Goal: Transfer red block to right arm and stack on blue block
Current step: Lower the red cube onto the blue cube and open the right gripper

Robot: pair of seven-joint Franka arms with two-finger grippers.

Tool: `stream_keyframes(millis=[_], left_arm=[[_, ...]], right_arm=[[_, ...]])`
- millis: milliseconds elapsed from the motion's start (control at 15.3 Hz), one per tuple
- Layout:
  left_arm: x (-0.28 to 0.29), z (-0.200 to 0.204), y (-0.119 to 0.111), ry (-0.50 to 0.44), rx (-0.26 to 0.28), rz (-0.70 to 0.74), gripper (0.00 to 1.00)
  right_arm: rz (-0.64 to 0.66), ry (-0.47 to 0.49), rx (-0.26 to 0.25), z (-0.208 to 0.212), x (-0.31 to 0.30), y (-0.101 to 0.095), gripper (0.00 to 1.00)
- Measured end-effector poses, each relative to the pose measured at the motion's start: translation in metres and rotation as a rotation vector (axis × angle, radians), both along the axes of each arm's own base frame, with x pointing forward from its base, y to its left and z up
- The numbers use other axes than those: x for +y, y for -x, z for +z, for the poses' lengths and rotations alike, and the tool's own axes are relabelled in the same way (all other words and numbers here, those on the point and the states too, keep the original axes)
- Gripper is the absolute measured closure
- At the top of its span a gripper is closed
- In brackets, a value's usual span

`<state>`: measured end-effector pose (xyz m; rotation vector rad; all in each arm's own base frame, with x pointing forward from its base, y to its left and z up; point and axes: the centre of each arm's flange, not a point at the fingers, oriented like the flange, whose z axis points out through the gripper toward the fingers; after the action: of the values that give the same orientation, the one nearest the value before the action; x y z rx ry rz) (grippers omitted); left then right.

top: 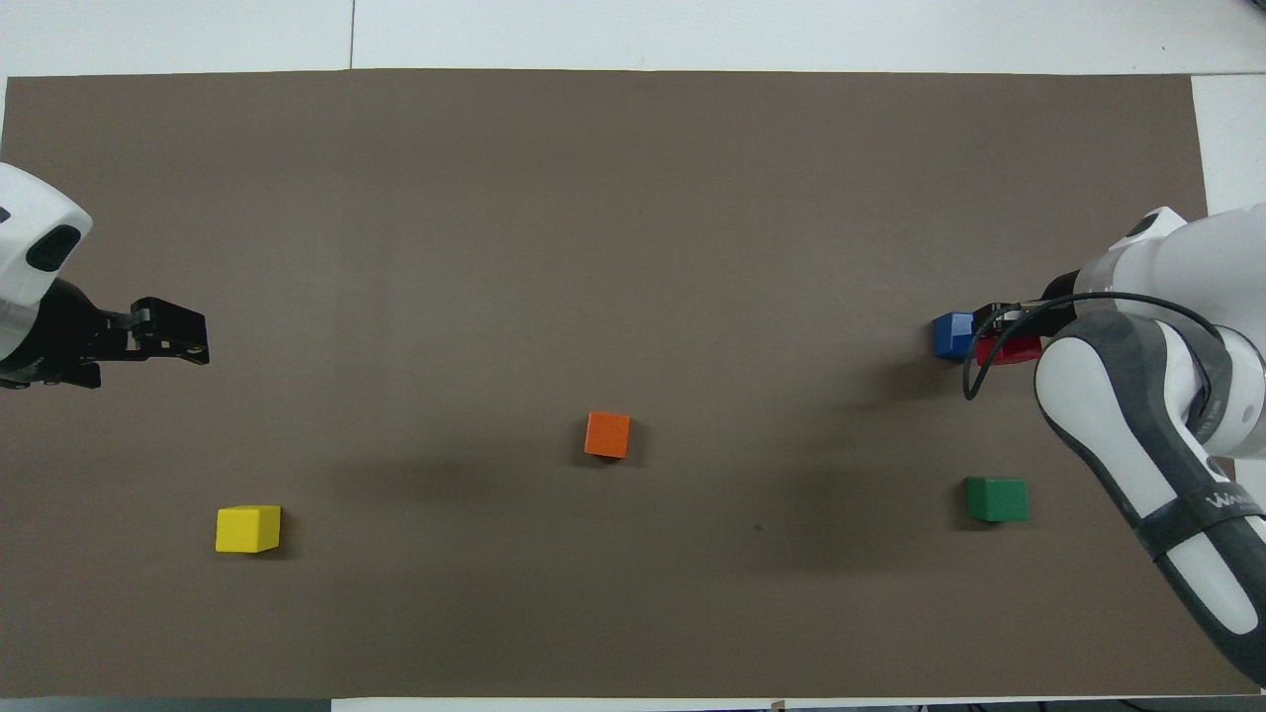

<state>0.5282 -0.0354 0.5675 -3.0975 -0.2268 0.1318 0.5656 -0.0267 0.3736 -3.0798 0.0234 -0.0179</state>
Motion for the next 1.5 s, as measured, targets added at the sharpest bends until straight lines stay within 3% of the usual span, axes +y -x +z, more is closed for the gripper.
stream_keyframes(millis=[521, 1368, 1498], left_arm=[[0.000, 0.000, 0.000, 0.011, 0.001, 0.003, 0.00], [0.000, 0.000, 0.000, 0.012, 0.003, 0.003, 0.00], [-0.001, 0.000, 0.000, 0.012, 0.003, 0.003, 0.00]], right_arm=[[0.016, 0.038, -0.042, -0.016, 0.005, -0.008, 0.44], [-0.040, 0.050, -0.057, -0.028, 0.013, -0.010, 0.44], [-0.043, 0.050, -0.052, -0.030, 0.013, -0.009, 0.38]])
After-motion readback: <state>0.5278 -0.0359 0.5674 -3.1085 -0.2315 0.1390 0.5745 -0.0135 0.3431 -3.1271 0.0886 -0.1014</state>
